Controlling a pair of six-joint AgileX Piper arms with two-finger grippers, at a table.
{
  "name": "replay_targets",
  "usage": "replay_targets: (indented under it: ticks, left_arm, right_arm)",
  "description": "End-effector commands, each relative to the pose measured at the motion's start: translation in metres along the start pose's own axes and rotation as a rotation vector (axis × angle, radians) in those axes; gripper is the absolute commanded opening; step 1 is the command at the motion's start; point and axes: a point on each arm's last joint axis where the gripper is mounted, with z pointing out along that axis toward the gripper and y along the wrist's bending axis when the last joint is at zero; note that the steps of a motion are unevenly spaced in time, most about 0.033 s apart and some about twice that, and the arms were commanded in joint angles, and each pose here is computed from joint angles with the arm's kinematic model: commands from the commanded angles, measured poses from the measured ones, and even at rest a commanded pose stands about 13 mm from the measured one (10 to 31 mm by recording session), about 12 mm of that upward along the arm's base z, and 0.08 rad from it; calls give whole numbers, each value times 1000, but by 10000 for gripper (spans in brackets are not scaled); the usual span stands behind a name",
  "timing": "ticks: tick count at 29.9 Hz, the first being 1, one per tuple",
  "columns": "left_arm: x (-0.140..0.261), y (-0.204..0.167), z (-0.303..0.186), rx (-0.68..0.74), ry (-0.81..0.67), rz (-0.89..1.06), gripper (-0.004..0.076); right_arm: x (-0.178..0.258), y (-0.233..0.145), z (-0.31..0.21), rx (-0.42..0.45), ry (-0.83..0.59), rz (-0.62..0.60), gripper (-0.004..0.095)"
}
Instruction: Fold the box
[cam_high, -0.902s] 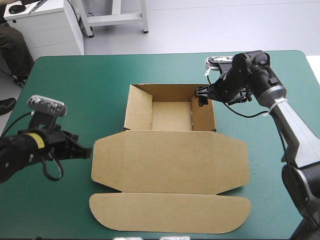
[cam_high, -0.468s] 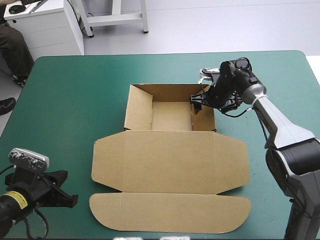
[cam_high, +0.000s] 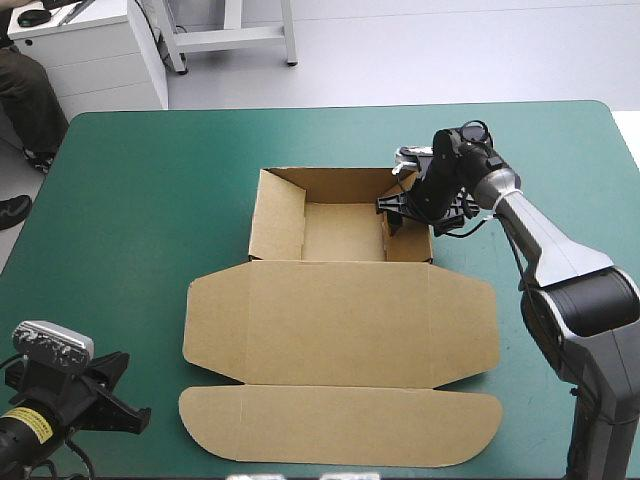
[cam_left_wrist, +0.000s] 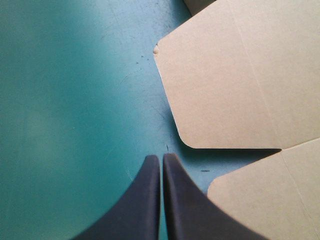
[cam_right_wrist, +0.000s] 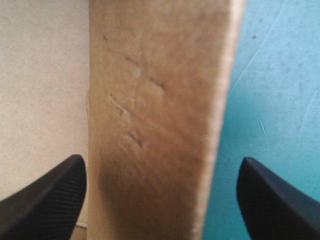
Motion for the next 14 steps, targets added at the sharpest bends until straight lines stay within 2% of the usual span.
replay_targets:
  ticks: [1,4,9,14]
  left_arm:
    - [-10,0,-4,-2,-75,4,0]
    - [-10,1,-4,-13,-78,12,0]
    - [-10,2,-5,-26,-82,20,0]
    - [-10,3,-5,-26,-85,20,0]
  right_arm:
    - [0,4,-30,-20,-73,1,441]
    - [0,4,-31,-17,-71,-3,-1]
    - [-8,0,-67,35,-208,-19,-1]
    - [-18,-34,-133,70,-358,47,-1]
